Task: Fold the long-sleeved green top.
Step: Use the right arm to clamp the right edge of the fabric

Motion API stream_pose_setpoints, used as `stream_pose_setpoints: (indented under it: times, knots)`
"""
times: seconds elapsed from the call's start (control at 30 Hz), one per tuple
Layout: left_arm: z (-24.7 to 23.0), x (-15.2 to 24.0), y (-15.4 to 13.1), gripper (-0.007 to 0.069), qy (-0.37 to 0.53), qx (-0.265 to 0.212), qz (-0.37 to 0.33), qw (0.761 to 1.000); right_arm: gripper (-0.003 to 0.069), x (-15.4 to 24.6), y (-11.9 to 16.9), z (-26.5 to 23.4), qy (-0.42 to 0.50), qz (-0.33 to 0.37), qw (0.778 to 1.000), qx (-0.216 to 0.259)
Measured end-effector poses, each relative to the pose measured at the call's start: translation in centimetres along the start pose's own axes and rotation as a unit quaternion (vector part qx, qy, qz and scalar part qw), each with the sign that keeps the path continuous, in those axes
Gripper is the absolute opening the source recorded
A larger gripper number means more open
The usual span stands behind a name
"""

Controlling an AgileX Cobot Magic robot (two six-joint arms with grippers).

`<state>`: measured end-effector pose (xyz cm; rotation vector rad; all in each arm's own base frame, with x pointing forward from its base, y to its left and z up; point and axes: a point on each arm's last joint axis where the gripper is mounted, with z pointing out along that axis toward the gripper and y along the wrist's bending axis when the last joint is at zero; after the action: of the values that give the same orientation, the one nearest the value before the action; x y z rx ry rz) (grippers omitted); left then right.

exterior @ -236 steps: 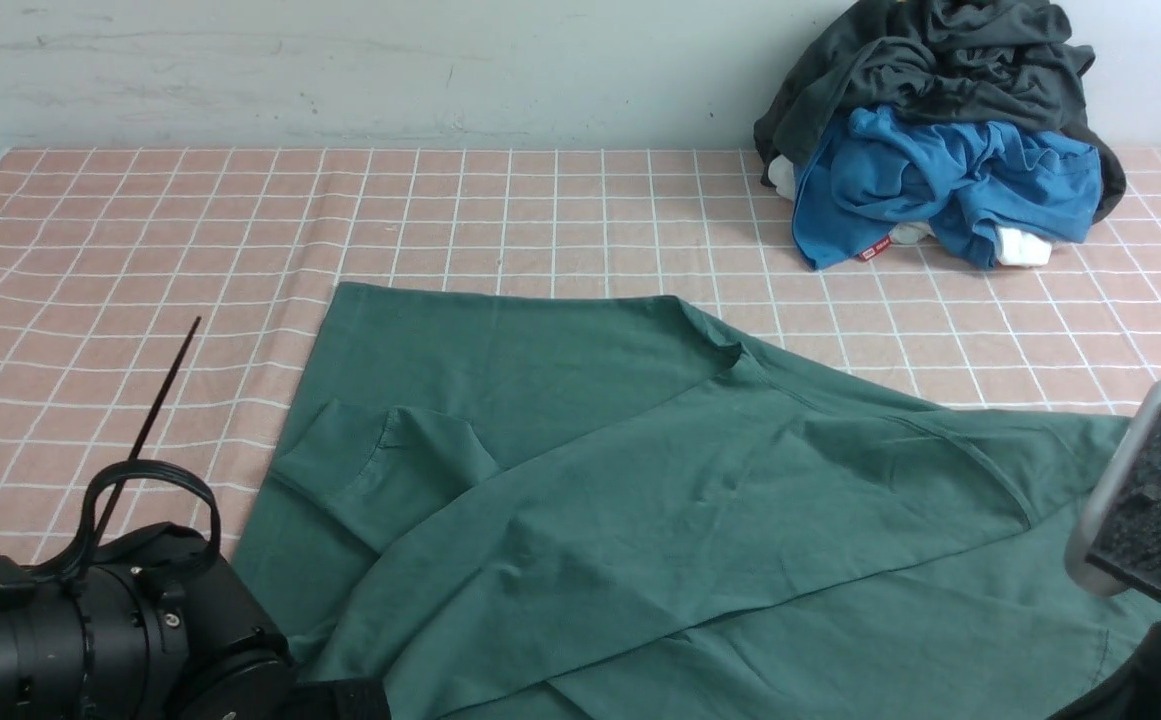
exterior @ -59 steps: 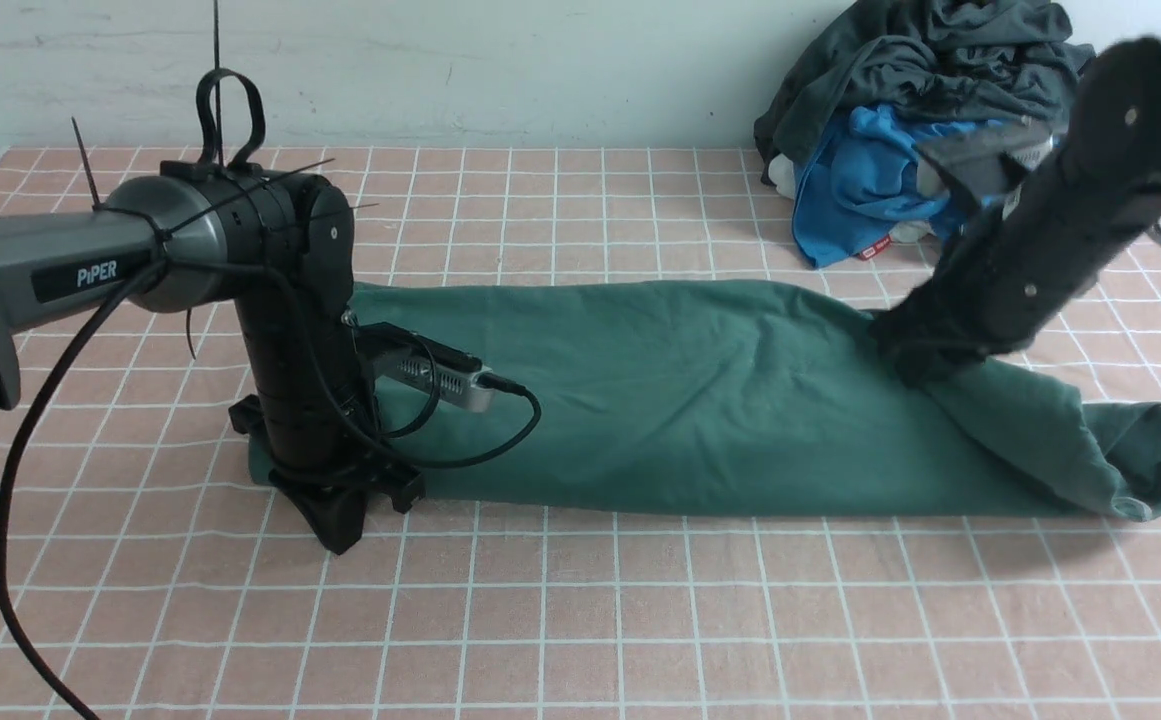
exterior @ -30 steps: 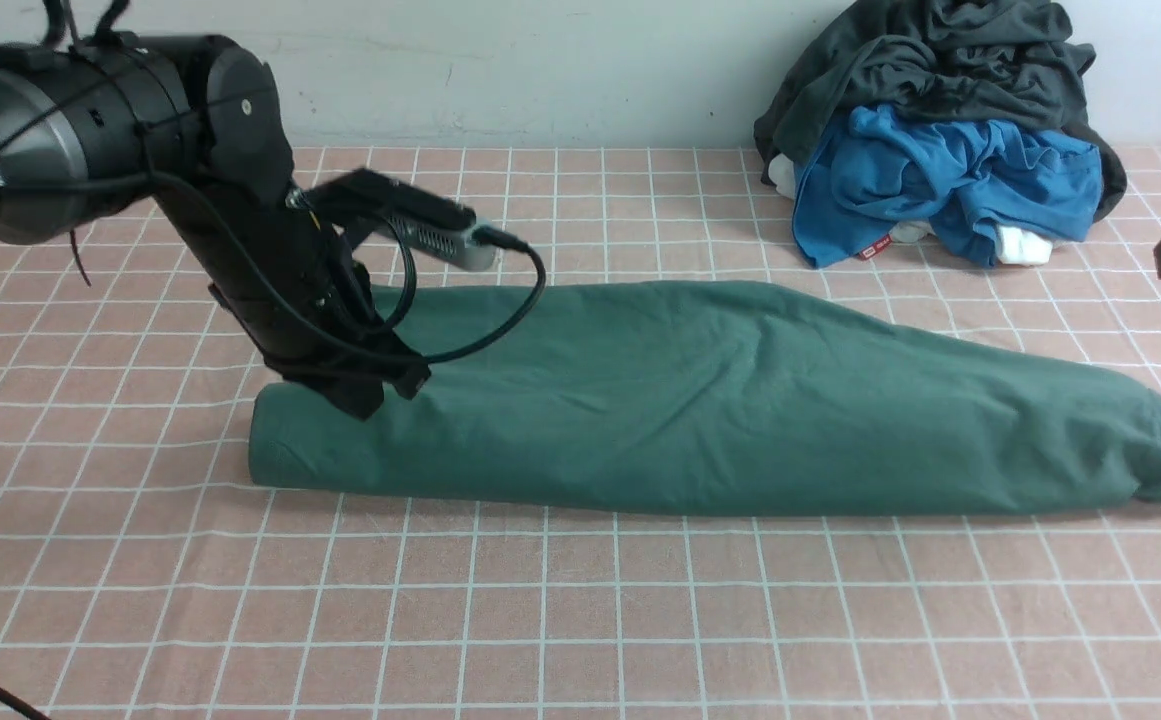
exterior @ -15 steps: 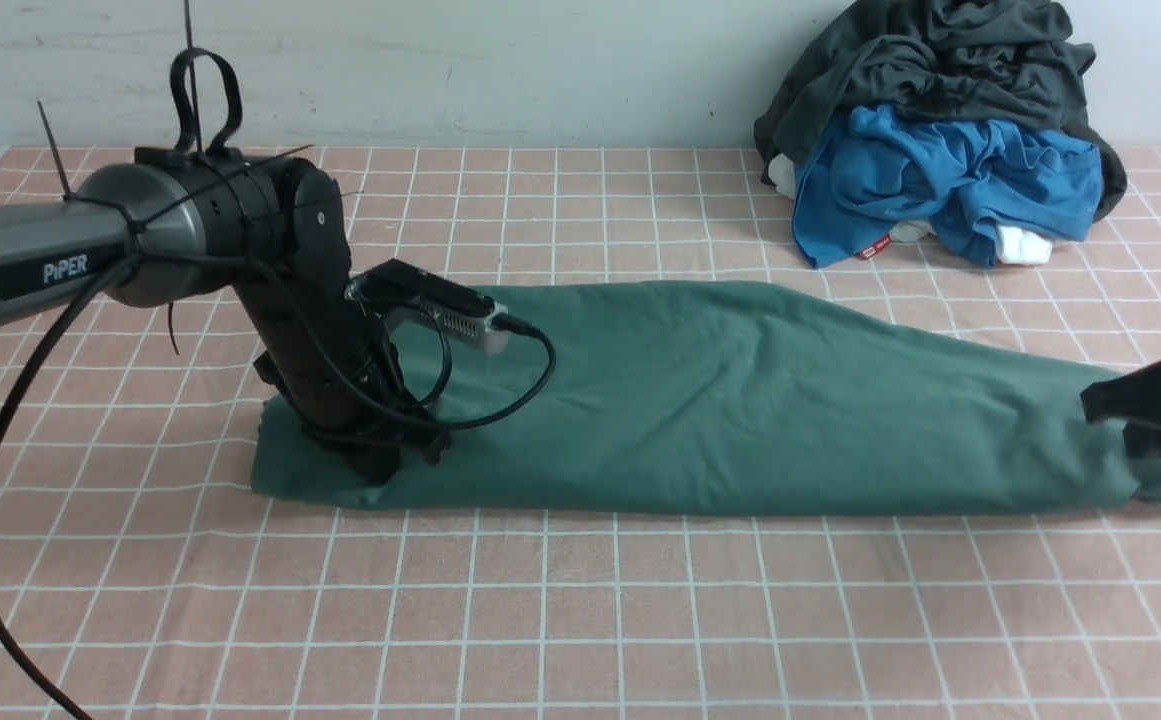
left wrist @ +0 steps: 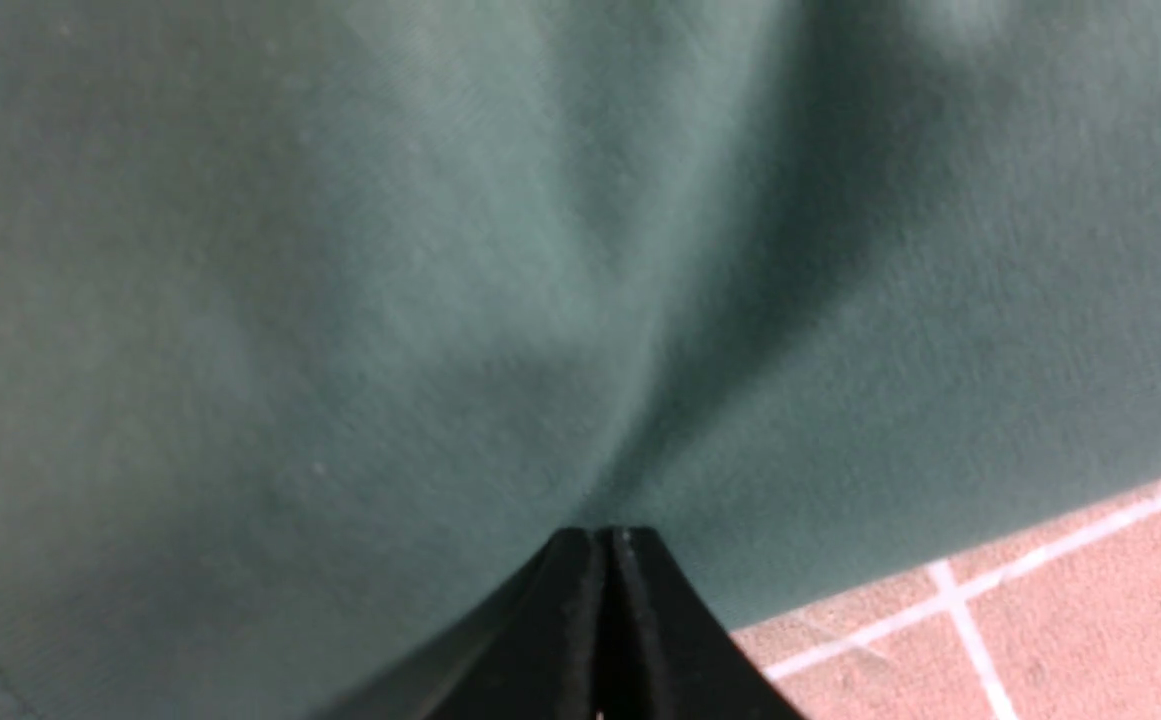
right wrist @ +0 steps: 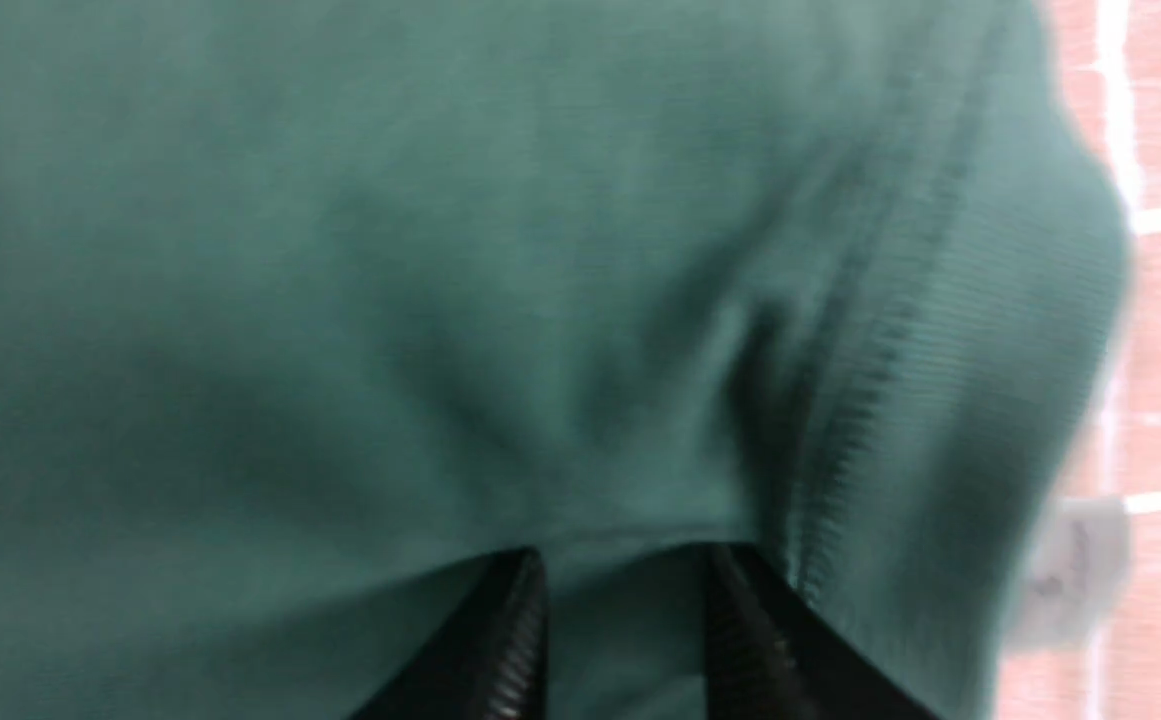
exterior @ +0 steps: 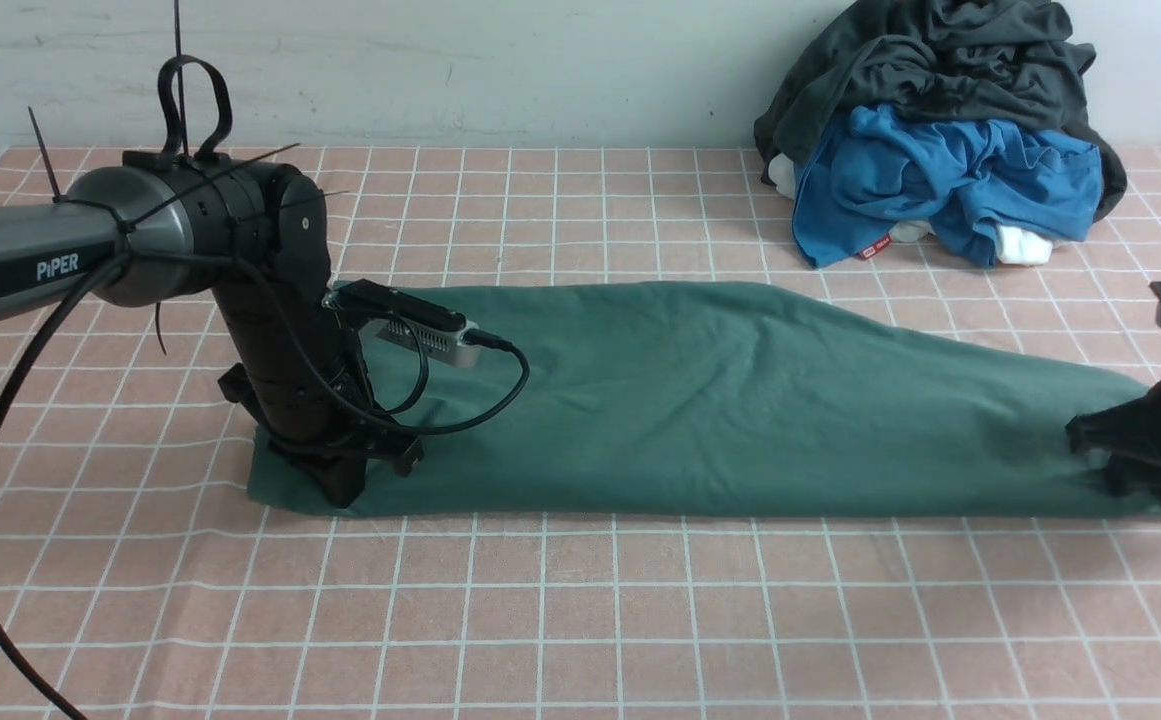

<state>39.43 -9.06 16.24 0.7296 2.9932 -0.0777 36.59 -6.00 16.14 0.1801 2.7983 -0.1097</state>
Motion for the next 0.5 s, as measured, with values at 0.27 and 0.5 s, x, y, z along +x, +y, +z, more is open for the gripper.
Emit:
stream_pose_setpoints:
  times: [0.27, 0.5]
  knots:
    - [0.0, 0.0, 0.0, -0.0003, -0.002, 0.006, 0.000, 1.000, 0.0509, -1.2, -2.5, -0.4, -0.012, 0.035, 0.999, 0.012]
    - [0.0, 0.0, 0.0, -0.0003, -0.002, 0.006, 0.000, 1.000, 0.0530, -0.8, -2.3, 1.7, 0.014, 0.058, 0.998, -0.009]
